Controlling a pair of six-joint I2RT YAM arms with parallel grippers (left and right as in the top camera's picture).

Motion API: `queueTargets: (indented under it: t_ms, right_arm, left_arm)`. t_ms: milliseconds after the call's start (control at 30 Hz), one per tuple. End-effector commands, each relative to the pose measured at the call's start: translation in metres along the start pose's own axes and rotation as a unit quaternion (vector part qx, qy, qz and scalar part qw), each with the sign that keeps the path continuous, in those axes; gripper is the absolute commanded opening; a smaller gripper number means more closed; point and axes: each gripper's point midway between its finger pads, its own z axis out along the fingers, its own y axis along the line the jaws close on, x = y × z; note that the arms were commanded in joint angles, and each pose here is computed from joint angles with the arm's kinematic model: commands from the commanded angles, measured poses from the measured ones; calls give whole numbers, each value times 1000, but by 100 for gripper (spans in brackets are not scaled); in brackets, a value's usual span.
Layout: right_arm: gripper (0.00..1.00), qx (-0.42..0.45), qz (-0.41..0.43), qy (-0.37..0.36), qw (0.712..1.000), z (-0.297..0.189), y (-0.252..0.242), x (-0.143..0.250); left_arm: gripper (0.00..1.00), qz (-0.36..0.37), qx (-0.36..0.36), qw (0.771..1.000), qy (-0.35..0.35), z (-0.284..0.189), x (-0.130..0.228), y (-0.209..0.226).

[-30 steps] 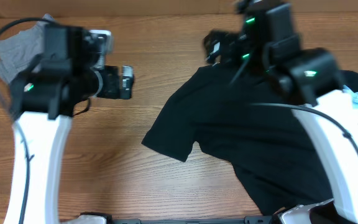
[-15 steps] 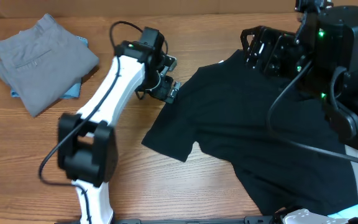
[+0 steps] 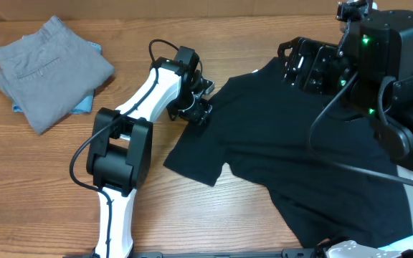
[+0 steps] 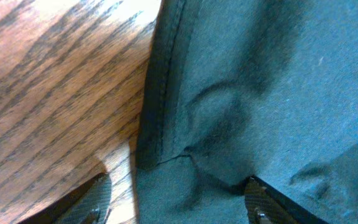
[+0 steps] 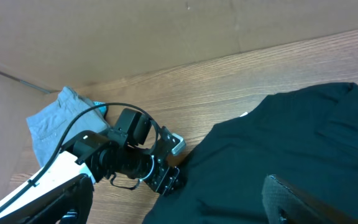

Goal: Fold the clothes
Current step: 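Drag the black T-shirt leftward to the table center with the right gripper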

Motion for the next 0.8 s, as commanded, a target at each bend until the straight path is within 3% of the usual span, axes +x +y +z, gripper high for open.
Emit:
queueTargets:
  t_ms: [0, 200, 300, 400, 533, 667, 767]
  right_arm:
    - [89, -1, 4, -15, 1000, -6, 1, -7]
    - [88, -1, 4, -15, 1000, -6, 1, -7]
    - [87, 0, 4, -14, 1000, -6, 0, -7]
    - [87, 4, 4, -11, 1000, -6, -2, -5]
    - [88, 30, 4, -5, 1000, -7, -12, -1]
    - [87, 53, 4, 3, 999, -7, -21, 5]
    - [87, 63, 3, 11, 998, -8, -25, 9]
  left_arm:
    - [58, 13, 10, 1000, 3, 4, 0, -6]
    - [32, 28, 8, 1000, 6, 5, 2, -5]
    - [4, 20, -28, 999, 22, 5, 9, 7]
    - [4, -47, -125, 990, 51, -3, 24, 43]
    - [4, -185, -251, 947, 80, -33, 58, 108]
    - [4, -287, -251, 920, 89, -57, 92, 157]
    - [4, -351, -171, 918, 76, -76, 115, 180]
